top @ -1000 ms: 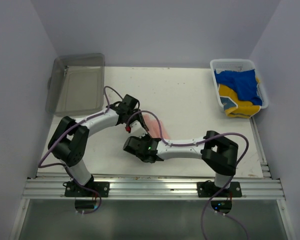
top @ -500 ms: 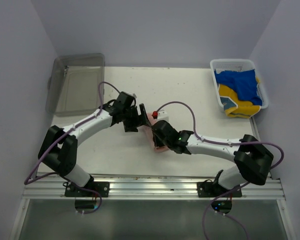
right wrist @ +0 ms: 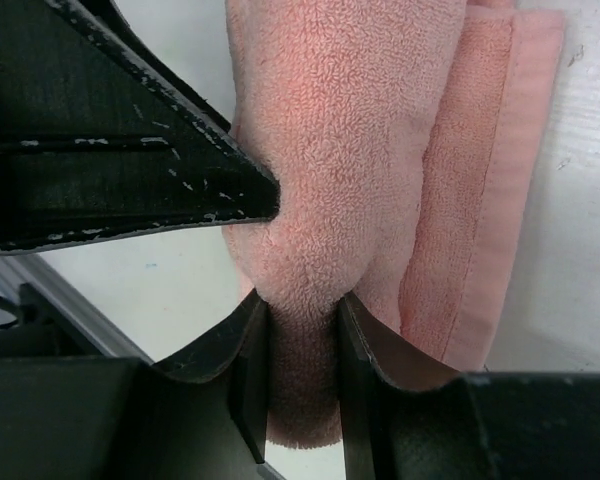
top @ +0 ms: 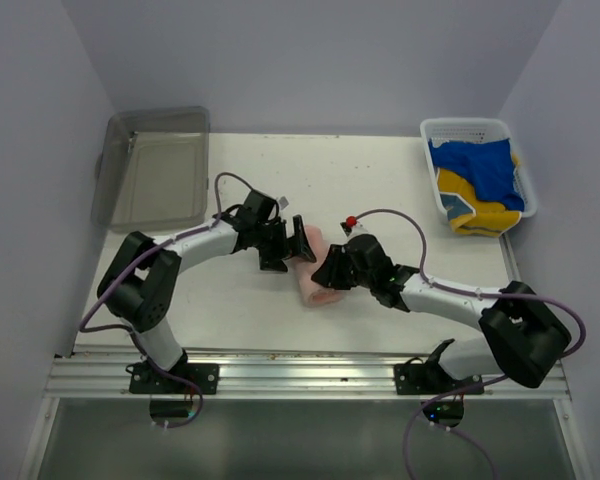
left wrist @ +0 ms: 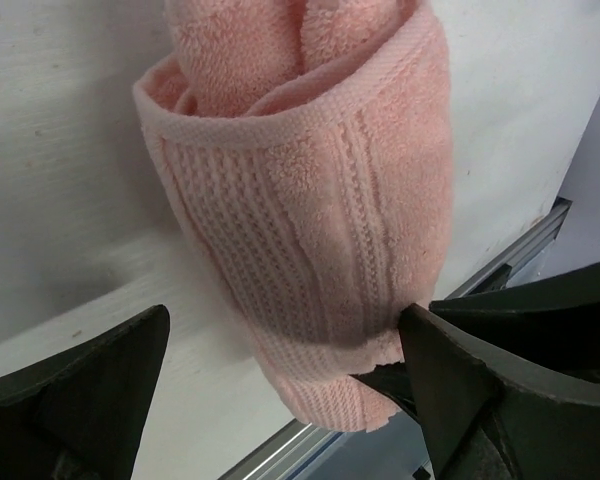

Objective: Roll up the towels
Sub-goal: Roll the towel

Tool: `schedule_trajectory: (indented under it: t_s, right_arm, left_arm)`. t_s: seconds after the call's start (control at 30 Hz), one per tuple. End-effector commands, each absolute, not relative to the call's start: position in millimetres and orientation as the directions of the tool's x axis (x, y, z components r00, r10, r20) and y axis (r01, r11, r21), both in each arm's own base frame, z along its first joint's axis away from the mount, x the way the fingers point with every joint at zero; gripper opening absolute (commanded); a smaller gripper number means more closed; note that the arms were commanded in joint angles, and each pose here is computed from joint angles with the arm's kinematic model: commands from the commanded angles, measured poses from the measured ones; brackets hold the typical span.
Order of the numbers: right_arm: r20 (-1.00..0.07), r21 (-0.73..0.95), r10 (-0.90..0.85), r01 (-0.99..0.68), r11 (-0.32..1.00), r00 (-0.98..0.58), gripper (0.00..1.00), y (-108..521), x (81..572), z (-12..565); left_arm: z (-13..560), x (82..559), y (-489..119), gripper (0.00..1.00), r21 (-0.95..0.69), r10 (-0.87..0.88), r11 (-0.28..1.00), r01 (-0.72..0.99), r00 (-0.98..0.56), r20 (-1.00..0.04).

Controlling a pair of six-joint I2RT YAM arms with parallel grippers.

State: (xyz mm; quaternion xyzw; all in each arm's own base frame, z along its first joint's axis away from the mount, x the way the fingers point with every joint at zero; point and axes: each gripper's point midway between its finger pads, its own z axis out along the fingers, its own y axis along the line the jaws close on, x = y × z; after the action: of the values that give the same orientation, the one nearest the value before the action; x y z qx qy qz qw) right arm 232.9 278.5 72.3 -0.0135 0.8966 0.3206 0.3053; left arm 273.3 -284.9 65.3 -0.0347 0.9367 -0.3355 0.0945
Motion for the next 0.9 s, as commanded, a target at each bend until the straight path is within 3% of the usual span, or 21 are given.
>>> schedule_trajectory:
  t_s: [0.0,0.27,0.33,0.47,0.5,0.57,0.6,0.67,0.7,0.73,0.87]
  right_arm:
    - [-0.404,0.710,0.190,-0.177,0.681,-0.895,0.19,290,209,70]
    - [-0.264,0.814,0.216,-0.097,0.573,-0.940,0.19,289,206,57]
    - [-0.258,0.811,0.214,-0.090,0.579,-0.942,0.19,288,206,55]
    - [-0.284,0.751,0.210,-0.081,0.655,-0.936,0.26,277,210,53]
    - [-0.329,0.718,0.188,-0.116,0.687,-0.925,0.29,272,212,57]
    - [-0.345,0.642,0.207,-0.069,0.764,-0.916,0.35,257,219,59]
    - [-0.361,0.607,0.193,-0.073,0.791,-0.913,0.43,251,220,63]
    - [-0.392,0.507,0.181,-0.047,0.861,-0.902,0.51,237,227,73]
    - [-0.434,0.450,0.144,-0.076,0.890,-0.889,0.60,233,229,79]
    - [-0.461,0.411,0.100,-0.112,0.905,-0.882,0.64,237,223,87]
    - [-0.638,0.106,-0.047,-0.148,0.983,-0.769,0.73,230,231,126]
  left_arm:
    - [78,280,-305,0.99,-0.706,-0.084,0.702,0.093,-0.974,-0.211]
    - [71,281,-318,0.99,-0.734,-0.066,0.671,0.105,-0.978,-0.200]
    - [67,281,-322,0.93,-0.735,-0.064,0.671,0.095,-0.981,-0.185]
    - [63,280,-323,0.68,-0.729,-0.066,0.679,0.084,-0.982,-0.175]
    - [63,281,-322,0.57,-0.726,-0.073,0.684,0.077,-0.982,-0.173]
    - [61,281,-321,0.47,-0.713,-0.076,0.699,0.061,-0.984,-0.159]
    - [59,280,-320,0.36,-0.706,-0.066,0.706,0.064,-0.986,-0.154]
    - [59,280,-320,0.25,-0.692,-0.055,0.720,0.053,-0.990,-0.133]
    - [56,280,-320,0.09,-0.685,-0.052,0.727,0.048,-0.991,-0.125]
    - [59,283,-321,0.03,-0.681,-0.054,0.730,0.048,-0.990,-0.128]
    - [58,286,-311,0.00,-0.621,-0.084,0.784,0.007,-0.989,-0.118]
